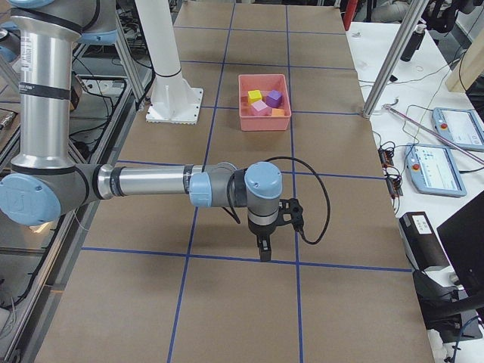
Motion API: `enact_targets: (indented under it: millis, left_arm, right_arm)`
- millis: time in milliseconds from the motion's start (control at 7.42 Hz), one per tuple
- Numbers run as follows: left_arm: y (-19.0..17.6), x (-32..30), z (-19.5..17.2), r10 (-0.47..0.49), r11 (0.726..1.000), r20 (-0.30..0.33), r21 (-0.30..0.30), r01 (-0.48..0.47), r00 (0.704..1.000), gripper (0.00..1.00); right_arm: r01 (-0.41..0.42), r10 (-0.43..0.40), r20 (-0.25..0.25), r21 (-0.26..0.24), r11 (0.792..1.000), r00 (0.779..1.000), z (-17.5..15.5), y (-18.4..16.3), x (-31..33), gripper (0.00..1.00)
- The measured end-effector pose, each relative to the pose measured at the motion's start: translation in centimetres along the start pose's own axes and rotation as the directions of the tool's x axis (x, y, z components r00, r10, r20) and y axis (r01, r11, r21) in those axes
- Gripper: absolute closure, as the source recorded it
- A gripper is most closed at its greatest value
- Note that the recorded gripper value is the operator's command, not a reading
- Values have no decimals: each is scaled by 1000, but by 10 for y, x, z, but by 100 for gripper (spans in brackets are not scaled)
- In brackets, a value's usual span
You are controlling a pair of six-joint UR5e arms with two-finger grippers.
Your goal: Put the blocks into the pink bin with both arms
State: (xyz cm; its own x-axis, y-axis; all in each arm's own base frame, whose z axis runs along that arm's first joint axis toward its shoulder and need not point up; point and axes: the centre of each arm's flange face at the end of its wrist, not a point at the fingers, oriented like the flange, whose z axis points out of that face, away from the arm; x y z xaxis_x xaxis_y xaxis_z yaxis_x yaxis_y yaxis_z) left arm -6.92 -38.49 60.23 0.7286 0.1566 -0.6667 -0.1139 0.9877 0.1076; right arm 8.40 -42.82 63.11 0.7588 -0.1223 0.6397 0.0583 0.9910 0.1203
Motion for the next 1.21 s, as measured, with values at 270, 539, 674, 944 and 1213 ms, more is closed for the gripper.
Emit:
enact_targets:
  millis: [270, 539, 674, 944, 1213]
  left_arm:
    - [-2, 2, -3, 14, 1000, 1, 9, -14, 1000, 0]
    - [-3, 3, -4, 27, 999, 3, 18, -27, 1000, 0]
    - [-3, 3, -4, 29, 999, 3, 20, -30, 1000, 0]
    - [-3, 4, -5, 31, 999, 3, 23, -31, 1000, 0]
    - [-3, 4, -5, 31, 999, 2, 24, -31, 1000, 0]
  right_arm:
    - [-65, 65, -3, 13, 998, 998, -8, 36, 20, 0]
    - [-84, 84, -2, 25, 996, 996, -13, 41, 21, 0]
    - [-86, 86, -1, 26, 996, 996, -14, 41, 21, 0]
    - [-88, 88, 1, 27, 996, 996, -14, 40, 20, 0]
    - [-88, 88, 0, 26, 996, 996, -14, 40, 20, 0]
